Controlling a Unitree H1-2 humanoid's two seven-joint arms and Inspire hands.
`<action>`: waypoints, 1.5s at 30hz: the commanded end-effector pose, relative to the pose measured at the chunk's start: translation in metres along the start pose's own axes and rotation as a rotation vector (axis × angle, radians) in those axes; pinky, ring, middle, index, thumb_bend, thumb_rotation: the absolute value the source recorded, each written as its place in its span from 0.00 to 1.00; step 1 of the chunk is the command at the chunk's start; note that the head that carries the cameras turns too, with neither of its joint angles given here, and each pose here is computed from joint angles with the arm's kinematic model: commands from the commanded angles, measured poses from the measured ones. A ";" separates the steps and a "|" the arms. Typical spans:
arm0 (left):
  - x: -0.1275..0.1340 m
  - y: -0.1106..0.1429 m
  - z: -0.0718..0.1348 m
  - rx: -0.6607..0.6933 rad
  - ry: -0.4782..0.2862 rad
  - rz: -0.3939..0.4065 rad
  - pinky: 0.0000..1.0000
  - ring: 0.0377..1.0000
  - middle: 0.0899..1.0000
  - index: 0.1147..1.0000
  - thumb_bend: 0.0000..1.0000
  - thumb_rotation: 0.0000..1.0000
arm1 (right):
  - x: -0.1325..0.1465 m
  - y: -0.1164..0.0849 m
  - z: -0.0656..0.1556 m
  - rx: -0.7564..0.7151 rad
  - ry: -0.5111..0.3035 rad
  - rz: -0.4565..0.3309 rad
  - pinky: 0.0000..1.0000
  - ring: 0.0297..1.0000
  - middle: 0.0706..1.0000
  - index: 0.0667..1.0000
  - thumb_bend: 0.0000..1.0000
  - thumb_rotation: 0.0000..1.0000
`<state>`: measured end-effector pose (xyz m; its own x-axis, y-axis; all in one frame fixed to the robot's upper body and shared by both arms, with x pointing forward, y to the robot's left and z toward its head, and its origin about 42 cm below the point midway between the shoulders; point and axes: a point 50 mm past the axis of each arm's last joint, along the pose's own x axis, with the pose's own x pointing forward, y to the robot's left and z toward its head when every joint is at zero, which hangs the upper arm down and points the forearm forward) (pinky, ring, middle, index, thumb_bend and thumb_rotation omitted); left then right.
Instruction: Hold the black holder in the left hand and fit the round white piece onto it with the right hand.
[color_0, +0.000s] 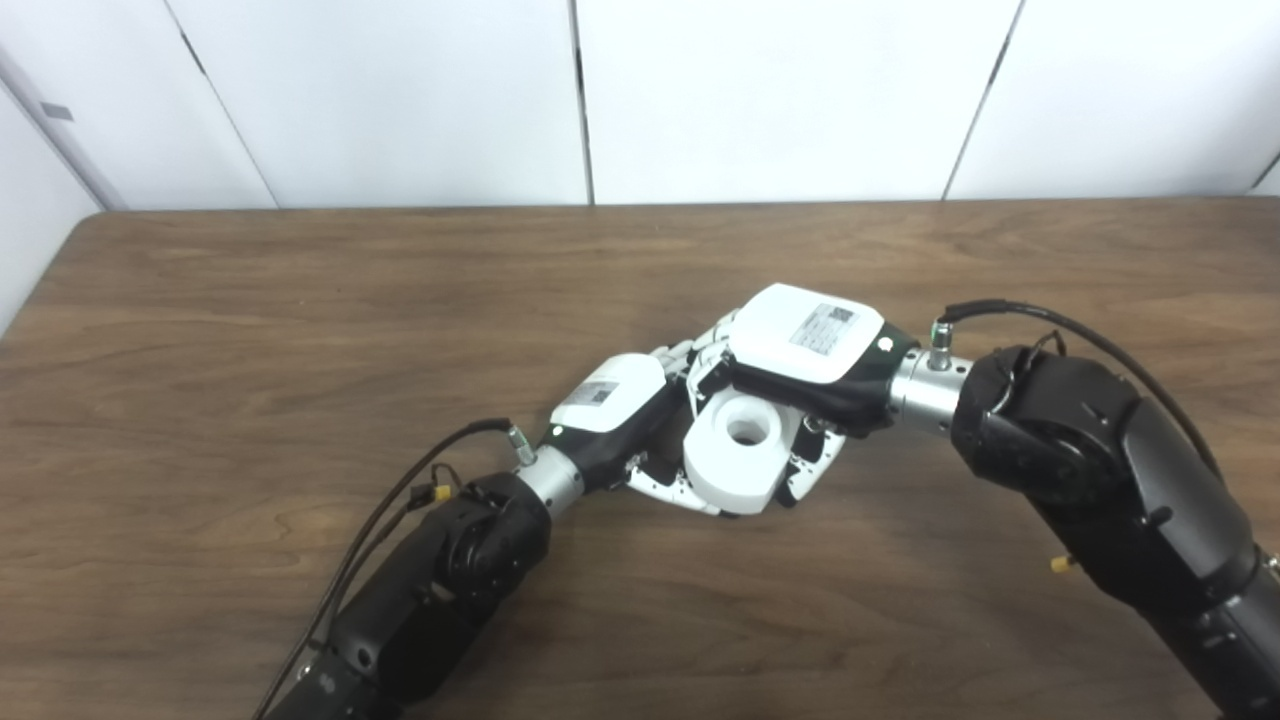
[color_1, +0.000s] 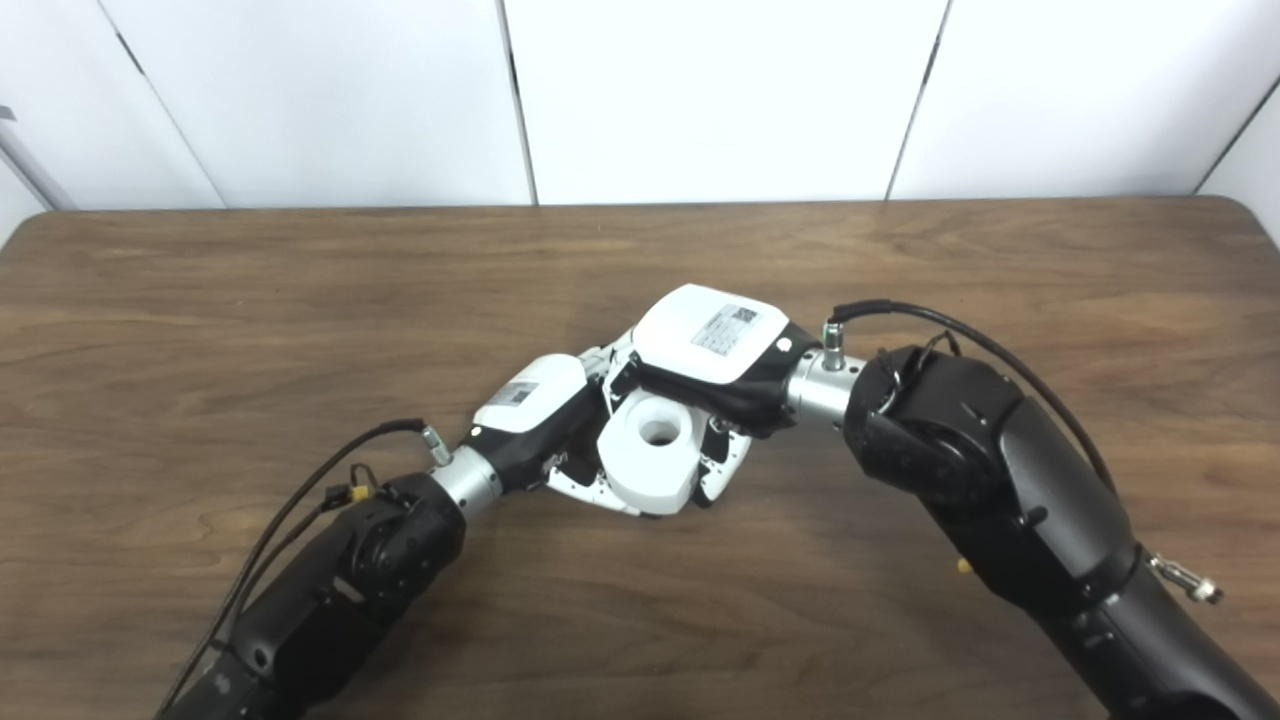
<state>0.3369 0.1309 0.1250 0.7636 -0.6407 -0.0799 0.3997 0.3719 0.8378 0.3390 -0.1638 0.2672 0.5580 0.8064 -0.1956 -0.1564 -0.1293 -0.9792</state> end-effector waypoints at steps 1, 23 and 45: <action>-0.014 -0.028 -0.012 0.003 0.072 -0.173 0.98 1.00 0.96 0.42 0.52 0.07 | 0.000 -0.002 -0.006 -0.020 0.015 0.009 0.82 0.82 0.69 0.44 0.53 0.14; -0.017 -0.026 -0.014 0.007 0.081 -0.185 0.98 1.00 0.96 0.42 0.52 0.07 | -0.004 0.005 -0.018 0.034 0.122 -0.018 0.83 0.81 0.76 0.81 0.85 0.18; -0.015 -0.028 -0.016 0.009 0.083 -0.189 0.98 1.00 0.96 0.42 0.52 0.07 | -0.007 -0.002 -0.019 0.032 0.109 -0.138 0.73 0.78 0.83 1.00 0.89 0.19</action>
<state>0.3365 0.1338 0.1278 0.7560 -0.6473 -0.0978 0.4142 0.3572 0.8372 0.3468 -0.1801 0.2533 0.6557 0.7436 -0.1312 -0.1631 -0.0302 -0.9861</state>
